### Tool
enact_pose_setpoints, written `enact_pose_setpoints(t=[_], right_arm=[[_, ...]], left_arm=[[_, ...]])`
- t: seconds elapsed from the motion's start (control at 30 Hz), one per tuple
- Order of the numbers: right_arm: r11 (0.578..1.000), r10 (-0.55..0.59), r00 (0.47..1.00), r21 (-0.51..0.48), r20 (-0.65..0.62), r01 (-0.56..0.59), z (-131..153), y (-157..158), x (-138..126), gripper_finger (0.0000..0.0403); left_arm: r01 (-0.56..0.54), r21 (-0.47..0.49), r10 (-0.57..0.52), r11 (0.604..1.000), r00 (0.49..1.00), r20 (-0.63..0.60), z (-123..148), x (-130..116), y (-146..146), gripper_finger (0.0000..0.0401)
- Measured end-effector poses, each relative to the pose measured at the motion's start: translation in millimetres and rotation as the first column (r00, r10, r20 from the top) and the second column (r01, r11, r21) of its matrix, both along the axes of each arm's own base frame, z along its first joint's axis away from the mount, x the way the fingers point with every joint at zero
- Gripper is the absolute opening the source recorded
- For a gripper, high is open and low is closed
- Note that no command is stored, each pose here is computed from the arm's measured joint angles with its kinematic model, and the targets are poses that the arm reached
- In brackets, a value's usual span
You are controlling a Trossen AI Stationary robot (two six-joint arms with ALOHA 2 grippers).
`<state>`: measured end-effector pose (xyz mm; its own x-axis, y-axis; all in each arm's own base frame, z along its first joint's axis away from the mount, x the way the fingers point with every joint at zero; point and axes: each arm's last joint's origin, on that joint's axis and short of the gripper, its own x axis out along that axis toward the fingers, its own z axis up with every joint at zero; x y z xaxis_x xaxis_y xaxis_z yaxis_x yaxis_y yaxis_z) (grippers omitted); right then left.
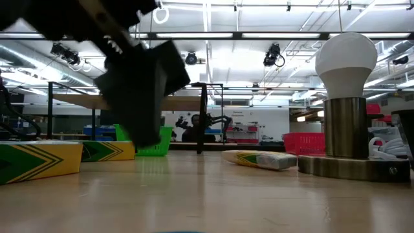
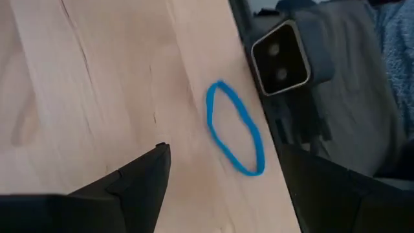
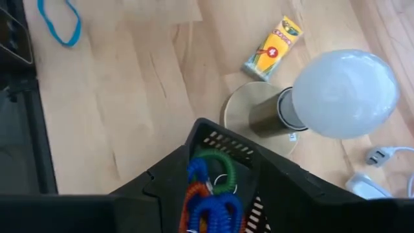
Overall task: Pick & Place Office Desk Supplies
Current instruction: Put the blue rubber band into the red basket
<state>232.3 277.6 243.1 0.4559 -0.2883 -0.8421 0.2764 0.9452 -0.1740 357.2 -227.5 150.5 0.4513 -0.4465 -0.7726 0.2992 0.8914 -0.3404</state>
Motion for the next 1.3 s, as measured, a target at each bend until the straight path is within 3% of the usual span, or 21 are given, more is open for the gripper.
enact_pose_setpoints(t=[0.33, 0.73, 0.93, 1.13, 1.3], right_arm=[[0.999, -0.014, 1.000, -0.036, -0.028, 0.013, -0.6, -6.1, 0.5, 0.0178], [0.999, -0.020, 0.995, -0.049, -0.095, 0.015, -1.3, -11.8, 0.5, 0.0178], [0.999, -0.023, 0.984, -0.048, -0.178, 0.015, -1.9, -14.5, -3.9, 0.0178], [0.998, -0.028, 0.969, -0.059, -0.246, 0.014, -1.9, -16.8, -8.7, 0.0178], [0.995, -0.027, 0.960, -0.096, -0.277, 0.000, 0.7, -18.6, -15.1, 0.0178]], left_arm=[[-0.085, 0.064, 0.084, 0.994, 0.996, 0.020, -23.7, 4.9, -5.8, 0.0297], [-0.032, 0.065, 0.030, 0.997, 0.999, 0.026, -32.9, 19.8, -23.1, 0.0274], [-0.110, 0.122, 0.103, 0.986, 0.993, 0.055, -38.8, 29.4, -27.6, 0.0257], [-0.194, 0.146, 0.189, 0.970, 0.981, 0.047, -41.2, 28.5, -25.3, 0.0186], [-0.246, 0.213, 0.240, 0.946, 0.969, 0.057, -44.2, 22.9, -27.1, 0.0077]])
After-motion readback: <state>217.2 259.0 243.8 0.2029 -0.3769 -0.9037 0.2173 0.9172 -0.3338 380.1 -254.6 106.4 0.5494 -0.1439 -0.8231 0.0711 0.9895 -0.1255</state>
